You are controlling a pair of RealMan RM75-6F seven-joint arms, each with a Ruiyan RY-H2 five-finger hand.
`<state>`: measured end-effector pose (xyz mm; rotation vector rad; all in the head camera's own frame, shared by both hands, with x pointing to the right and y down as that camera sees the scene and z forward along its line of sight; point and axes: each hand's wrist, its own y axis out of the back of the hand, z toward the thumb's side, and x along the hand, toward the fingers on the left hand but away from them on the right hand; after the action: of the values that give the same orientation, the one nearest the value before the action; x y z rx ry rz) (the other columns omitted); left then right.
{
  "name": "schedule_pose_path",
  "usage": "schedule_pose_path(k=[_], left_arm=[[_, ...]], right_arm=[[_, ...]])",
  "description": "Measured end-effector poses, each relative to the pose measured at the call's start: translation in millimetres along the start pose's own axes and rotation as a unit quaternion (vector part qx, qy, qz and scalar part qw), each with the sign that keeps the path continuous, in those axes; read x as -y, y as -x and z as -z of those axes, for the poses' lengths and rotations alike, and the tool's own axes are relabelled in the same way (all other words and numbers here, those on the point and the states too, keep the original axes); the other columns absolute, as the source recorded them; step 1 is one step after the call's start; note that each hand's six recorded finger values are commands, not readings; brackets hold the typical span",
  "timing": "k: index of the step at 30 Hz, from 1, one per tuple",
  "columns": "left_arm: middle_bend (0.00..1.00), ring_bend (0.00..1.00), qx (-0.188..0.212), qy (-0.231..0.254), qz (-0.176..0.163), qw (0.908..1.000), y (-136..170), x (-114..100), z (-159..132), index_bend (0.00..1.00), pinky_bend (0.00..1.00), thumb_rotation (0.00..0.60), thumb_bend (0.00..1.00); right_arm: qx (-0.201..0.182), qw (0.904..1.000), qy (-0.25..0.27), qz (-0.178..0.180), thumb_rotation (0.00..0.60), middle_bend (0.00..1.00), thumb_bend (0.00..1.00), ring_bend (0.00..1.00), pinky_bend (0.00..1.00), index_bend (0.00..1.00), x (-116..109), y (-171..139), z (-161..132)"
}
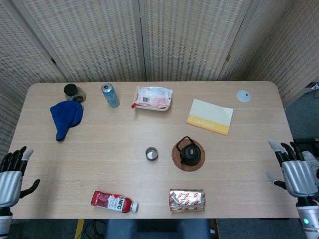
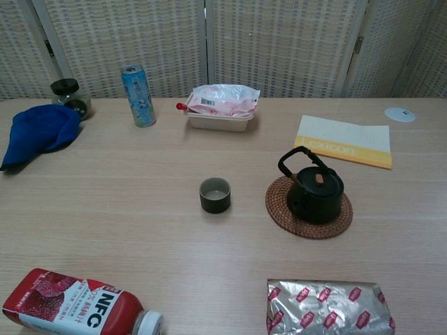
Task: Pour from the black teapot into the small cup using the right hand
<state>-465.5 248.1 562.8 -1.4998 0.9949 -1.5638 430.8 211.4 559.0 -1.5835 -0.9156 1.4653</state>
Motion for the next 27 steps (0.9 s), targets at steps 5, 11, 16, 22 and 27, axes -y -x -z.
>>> schedule_pose_path(k=[5,11,16,22,27], left_arm=[[0.00,0.00,0.002,-0.002,0.002,1.0000,1,0,0,0.00,0.00,0.600,0.26],[0.00,0.00,-0.001,-0.002,-0.002,1.0000,3,-2,1,0.00,0.00,0.600,0.26],[0.00,0.00,-0.002,-0.002,-0.001,1.0000,4,-3,1,0.00,0.00,0.600,0.26],[0.00,0.00,0.004,-0.003,0.002,1.0000,3,-2,-2,0.00,0.00,0.600,0.26],[0.00,0.00,0.004,-0.004,0.004,1.0000,3,-3,-3,0.00,0.00,0.600,0.26]], right_arm=[[-0.007,0.9999,0.004,0.012,0.600,0.23,0.20,0.12,0.09,0.07,-1,1,-3],[-0.024,0.9996,0.007,0.010,0.600,0.23,0.24,0.12,0.09,0.07,-2,5,-10],[-0.051,0.9986,0.010,0.005,0.600,0.26,0.26,0.13,0.09,0.07,-4,13,-24],[-0.094,0.9952,0.017,-0.023,0.600,0.28,0.22,0.13,0.09,0.07,-2,30,-49],[-0.148,0.9876,0.012,-0.050,0.600,0.29,0.23,0.13,0.09,0.07,-3,54,-82]])
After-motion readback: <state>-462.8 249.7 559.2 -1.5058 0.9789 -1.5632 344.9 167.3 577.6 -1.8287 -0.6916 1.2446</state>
